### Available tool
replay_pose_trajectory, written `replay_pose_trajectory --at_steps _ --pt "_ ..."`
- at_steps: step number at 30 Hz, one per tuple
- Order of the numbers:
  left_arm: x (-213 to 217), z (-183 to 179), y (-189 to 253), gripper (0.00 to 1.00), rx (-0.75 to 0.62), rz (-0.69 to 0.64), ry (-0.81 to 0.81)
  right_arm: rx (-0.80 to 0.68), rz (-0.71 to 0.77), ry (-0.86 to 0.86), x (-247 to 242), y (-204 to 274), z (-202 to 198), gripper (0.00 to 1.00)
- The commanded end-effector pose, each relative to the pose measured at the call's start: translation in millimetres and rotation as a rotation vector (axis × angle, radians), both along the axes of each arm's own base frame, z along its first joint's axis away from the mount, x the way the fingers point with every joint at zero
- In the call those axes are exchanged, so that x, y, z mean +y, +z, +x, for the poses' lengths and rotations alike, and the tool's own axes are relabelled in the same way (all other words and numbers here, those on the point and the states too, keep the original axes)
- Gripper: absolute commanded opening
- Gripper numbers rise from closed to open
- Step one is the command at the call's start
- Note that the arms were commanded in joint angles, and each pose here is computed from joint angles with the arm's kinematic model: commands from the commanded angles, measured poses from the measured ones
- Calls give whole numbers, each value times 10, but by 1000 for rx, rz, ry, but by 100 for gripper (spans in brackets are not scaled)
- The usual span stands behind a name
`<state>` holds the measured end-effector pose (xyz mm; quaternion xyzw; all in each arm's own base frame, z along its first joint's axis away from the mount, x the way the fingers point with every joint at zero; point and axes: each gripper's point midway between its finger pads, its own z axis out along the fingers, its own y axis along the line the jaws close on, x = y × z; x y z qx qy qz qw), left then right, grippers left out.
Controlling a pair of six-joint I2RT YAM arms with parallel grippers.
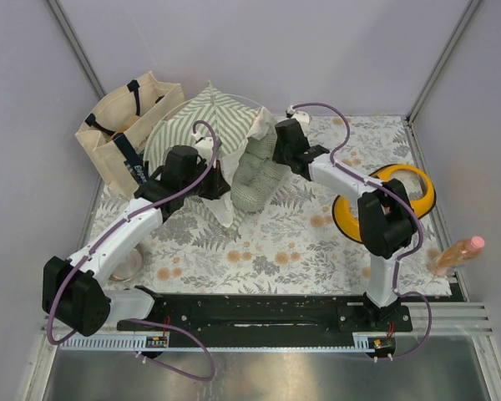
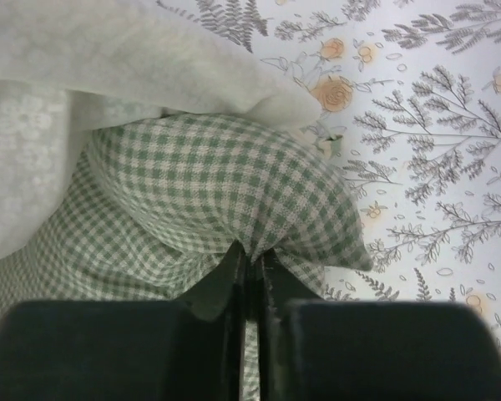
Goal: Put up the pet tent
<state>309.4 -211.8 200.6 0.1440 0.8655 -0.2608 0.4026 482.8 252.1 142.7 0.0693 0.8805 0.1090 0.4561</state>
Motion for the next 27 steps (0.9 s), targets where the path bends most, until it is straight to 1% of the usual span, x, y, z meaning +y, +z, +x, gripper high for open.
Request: replay_pose_trajectory --at_steps 1,2,3,5,7,8,12,15,17,19,22,24,26,27 --pt "-75 -61 15 0 37 -12 -43 -141 123 65 181 452 78 0" --pt "-78 -65 21 0 34 -12 -47 -158 149 110 252 484 48 0" --pt "-82 -73 13 0 37 -14 -51 -228 206 179 381 666 53 0" --pt "-88 -85 15 0 37 -17 -56 -299 267 295 520 786 -93 0" --pt "-84 -98 34 0 32 -21 -58 -430 366 416 670 1132 -250 0" --pt "-75 -93 43 0 30 -20 -54 -466 397 459 707 1259 -323 0" --pt "-101 -65 97 0 25 -34 -48 -593 502 571 775 1720 -504 0" --pt "-165 -97 104 0 64 -59 -67 -606 529 625 861 1773 -458 0" --pt "-191 -103 86 0 70 -70 -77 -546 542 578 878 1536 -281 0" --pt "-200 -90 68 0 70 -78 -70 -417 587 476 834 1077 -42 0" --pt "-238 -61 93 0 66 -95 -75 -286 694 311 684 591 53 0" --pt "-255 -42 136 0 52 -104 -80 -228 682 216 564 364 49 1" --pt "-268 -15 145 0 34 -110 -83 -171 646 165 498 197 32 12" --pt "-276 0 150 0 28 -112 -83 -152 621 146 455 138 17 26"
